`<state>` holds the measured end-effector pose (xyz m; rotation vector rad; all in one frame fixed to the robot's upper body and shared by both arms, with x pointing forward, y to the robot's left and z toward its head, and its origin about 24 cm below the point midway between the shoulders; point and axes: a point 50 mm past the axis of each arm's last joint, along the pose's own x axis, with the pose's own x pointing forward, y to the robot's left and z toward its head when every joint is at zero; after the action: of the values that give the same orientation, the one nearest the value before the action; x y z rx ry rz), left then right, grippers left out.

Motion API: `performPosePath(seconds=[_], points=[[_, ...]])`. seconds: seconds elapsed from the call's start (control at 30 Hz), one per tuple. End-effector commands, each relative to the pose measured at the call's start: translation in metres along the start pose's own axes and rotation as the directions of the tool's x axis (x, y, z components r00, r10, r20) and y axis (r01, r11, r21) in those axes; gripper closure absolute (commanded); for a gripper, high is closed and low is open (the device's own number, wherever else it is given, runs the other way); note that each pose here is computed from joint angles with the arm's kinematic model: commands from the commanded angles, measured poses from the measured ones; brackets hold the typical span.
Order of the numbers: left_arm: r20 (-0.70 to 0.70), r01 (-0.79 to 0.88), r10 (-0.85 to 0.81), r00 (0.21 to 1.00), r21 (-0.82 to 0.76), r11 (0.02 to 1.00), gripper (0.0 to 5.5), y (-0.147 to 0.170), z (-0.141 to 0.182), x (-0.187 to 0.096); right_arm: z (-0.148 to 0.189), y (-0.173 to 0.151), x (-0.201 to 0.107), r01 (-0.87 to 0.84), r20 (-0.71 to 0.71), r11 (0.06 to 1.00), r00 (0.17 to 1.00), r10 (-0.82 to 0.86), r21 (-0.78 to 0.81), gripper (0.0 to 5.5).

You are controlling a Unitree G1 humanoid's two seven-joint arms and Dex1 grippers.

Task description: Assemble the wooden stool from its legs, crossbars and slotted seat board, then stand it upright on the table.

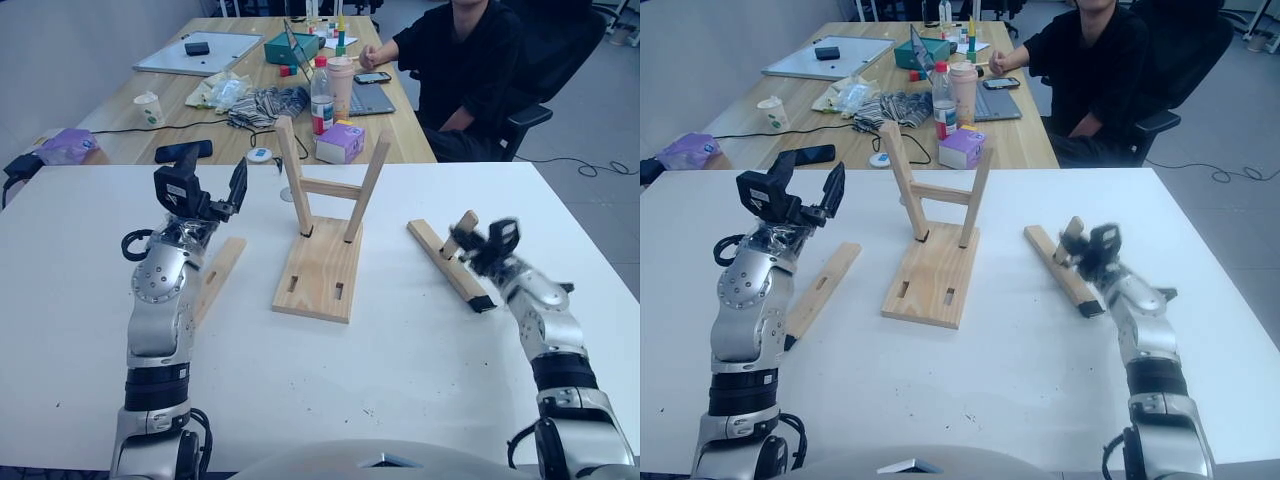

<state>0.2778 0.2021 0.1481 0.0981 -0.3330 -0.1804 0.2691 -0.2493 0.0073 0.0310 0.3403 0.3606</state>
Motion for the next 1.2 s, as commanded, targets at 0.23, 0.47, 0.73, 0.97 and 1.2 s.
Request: performPosePath(seconds=[0.23,0.47,0.73,0.97,1.2], points=[[-0.022,-0.043,0.041,0.999,-0.083,0.996,1.76,-0.001,-0.002,-0.001,-0.063,0.010,-0.021,-0.009,-0.339,0.994,0.940,0.046,0.110,3.28],[-0.023,-0.078,0.076,0.997,-0.066,0.995,1.76,0.001,-0.004,-0.007,-0.002,-0.002,-0.019,-0.052,-0.323,0.997,0.946,0.033,-0.051,2.77],[-0.025,-0.109,0.108,0.994,-0.049,0.993,1.76,0.010,-0.005,-0.007,0.025,-0.006,-0.022,-0.076,-0.403,0.990,0.915,0.022,-0.118,2.77],[-0.021,-0.120,0.119,0.993,-0.049,0.992,1.76,0.010,-0.005,-0.009,0.018,-0.010,-0.034,-0.107,-0.516,0.984,0.856,0.020,-0.140,2.77],[-0.023,-0.118,0.117,0.993,-0.049,0.992,1.76,0.010,-0.005,-0.008,0.009,-0.006,-0.039,-0.129,-0.524,0.987,0.849,0.062,-0.093,3.27]])
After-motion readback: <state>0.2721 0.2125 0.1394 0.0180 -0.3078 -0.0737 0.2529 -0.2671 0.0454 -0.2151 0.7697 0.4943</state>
